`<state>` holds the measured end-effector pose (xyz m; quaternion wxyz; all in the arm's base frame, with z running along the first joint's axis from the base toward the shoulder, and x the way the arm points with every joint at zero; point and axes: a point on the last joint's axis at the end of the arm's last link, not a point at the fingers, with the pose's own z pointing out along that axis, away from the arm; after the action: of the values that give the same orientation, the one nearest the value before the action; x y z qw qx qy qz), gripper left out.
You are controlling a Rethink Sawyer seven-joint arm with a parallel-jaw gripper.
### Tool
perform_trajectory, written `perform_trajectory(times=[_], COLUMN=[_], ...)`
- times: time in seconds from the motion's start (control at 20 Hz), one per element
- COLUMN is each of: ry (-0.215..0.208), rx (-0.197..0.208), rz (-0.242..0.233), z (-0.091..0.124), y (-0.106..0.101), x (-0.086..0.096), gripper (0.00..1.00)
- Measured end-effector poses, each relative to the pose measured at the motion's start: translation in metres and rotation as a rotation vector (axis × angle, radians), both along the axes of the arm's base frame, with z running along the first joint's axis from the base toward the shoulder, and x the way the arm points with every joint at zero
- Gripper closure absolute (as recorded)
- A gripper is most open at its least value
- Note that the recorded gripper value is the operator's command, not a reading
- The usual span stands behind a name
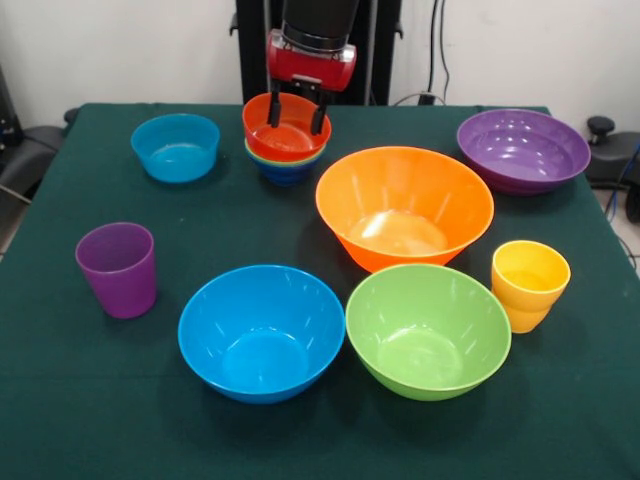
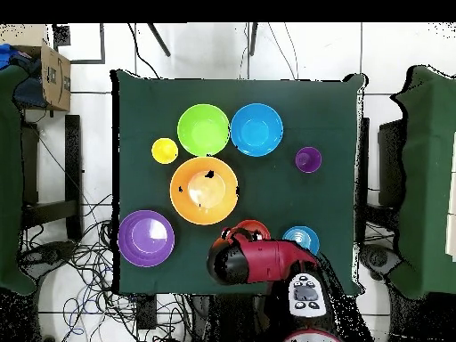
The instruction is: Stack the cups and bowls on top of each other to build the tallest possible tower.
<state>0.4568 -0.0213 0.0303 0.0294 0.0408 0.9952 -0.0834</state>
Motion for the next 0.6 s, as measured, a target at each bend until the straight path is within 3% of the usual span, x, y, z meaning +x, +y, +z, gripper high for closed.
perform_trajectory(times=[0.6], ry=[0.014], rx=[0.002], rz=[0.006], z=[-0.005], y=[0.0005], x=[-0.0045], gripper=[0.0])
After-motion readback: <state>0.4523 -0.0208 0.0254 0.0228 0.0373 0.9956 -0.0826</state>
